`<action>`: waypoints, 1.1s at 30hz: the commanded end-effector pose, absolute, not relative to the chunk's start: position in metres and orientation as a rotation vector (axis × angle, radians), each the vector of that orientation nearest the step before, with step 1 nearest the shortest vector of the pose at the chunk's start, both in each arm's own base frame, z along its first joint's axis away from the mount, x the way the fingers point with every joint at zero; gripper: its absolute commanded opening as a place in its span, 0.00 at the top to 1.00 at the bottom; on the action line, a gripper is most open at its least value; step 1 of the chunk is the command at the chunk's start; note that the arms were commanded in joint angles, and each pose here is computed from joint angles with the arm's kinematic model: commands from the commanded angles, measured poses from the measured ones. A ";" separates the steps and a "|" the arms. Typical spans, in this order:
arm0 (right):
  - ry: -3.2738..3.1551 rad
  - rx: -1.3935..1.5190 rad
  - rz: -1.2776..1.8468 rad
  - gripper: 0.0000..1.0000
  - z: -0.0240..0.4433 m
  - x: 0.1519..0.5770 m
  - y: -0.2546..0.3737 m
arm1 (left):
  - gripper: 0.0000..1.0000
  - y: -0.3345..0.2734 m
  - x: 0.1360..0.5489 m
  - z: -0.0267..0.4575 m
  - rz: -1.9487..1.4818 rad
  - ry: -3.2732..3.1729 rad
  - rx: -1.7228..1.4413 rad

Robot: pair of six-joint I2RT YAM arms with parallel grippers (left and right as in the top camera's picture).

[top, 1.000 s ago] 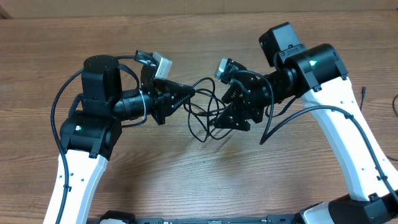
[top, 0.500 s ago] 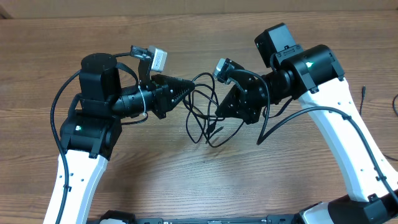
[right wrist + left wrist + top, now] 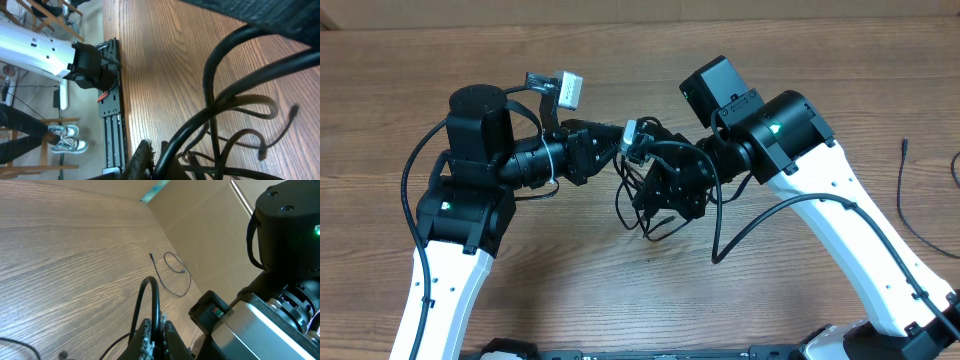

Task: Untangle cables

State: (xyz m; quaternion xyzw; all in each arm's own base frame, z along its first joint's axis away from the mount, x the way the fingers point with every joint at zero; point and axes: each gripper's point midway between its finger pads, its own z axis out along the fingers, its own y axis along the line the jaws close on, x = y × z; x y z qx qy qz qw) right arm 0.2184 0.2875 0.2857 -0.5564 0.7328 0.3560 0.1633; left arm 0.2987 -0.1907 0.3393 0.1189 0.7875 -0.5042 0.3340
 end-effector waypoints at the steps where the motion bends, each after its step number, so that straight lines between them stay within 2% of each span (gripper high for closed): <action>1: 2.077 -1.579 1.064 0.96 0.293 0.211 0.289 | 0.96 -0.191 0.299 0.344 -1.314 2.049 0.305; 6: 1.909 -1.533 1.203 0.96 0.337 0.199 0.286 | 0.96 -0.152 0.325 0.299 -0.987 2.220 0.007; 9: 1.819 -1.440 1.146 0.96 0.369 0.207 0.262 | 0.96 -0.121 0.323 0.265 -0.768 2.351 -0.169; 13: 1.836 -1.236 1.030 0.96 0.394 0.231 0.219 | 0.96 -0.114 0.318 0.255 -0.717 2.400 -0.219; 21: 2.058 -0.633 0.892 0.96 0.400 0.292 0.109 | 0.96 -0.114 0.317 0.254 -0.721 2.404 -0.229; 25: 2.114 -0.515 0.855 0.96 0.392 0.299 0.083 | 0.96 -0.115 0.318 0.256 -0.728 2.397 -0.224; 27: 2.154 -0.563 0.815 0.59 0.378 0.295 0.081 | 0.96 -0.125 0.318 0.263 -0.767 2.367 -0.091; 28: 2.172 -0.601 0.805 0.44 0.371 0.291 0.084 | 0.96 -0.133 0.317 0.269 -0.803 2.340 0.003; 30: 2.194 -0.714 0.792 0.26 0.358 0.282 0.091 | 0.96 -0.155 0.311 0.286 -0.926 2.251 0.212; 33: 2.201 -0.890 0.795 0.17 0.344 0.267 0.103 | 0.96 -0.174 0.302 0.307 -1.066 2.144 0.371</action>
